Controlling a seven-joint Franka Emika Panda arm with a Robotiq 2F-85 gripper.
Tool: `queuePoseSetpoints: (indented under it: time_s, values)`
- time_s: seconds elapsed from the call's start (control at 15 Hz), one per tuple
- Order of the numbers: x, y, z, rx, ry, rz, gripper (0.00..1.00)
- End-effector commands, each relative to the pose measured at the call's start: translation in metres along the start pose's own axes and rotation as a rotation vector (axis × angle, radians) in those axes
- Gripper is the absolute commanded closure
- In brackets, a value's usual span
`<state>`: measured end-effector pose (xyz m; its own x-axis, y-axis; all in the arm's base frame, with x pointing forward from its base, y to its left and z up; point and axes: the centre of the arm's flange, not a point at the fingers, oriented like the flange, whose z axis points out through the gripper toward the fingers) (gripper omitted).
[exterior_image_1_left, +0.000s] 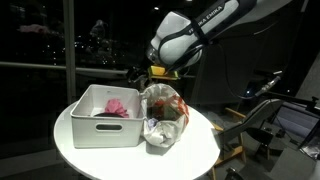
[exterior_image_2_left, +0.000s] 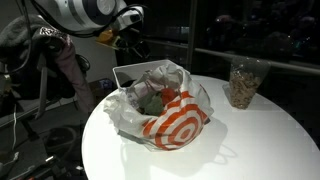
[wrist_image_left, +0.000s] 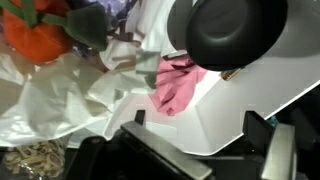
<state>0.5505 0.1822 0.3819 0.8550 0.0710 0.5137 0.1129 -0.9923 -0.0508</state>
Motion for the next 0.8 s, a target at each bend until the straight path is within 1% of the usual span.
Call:
queuePoseSetpoints:
  time_s: [0.0, 0.13, 0.33, 0.53, 0.73]
  values:
    - [0.056, -0.04, 0.037, -0.02, -0.002, -0.074, 0.0]
    - [0.077, -0.052, 0.059, -0.026, -0.035, -0.103, 0.0]
    - [0.099, -0.059, 0.099, -0.038, -0.06, -0.131, 0.0]
    - [0.11, -0.055, 0.139, -0.057, -0.1, -0.147, 0.0]
    - [0.114, -0.048, 0.176, -0.079, -0.142, -0.165, 0.0]
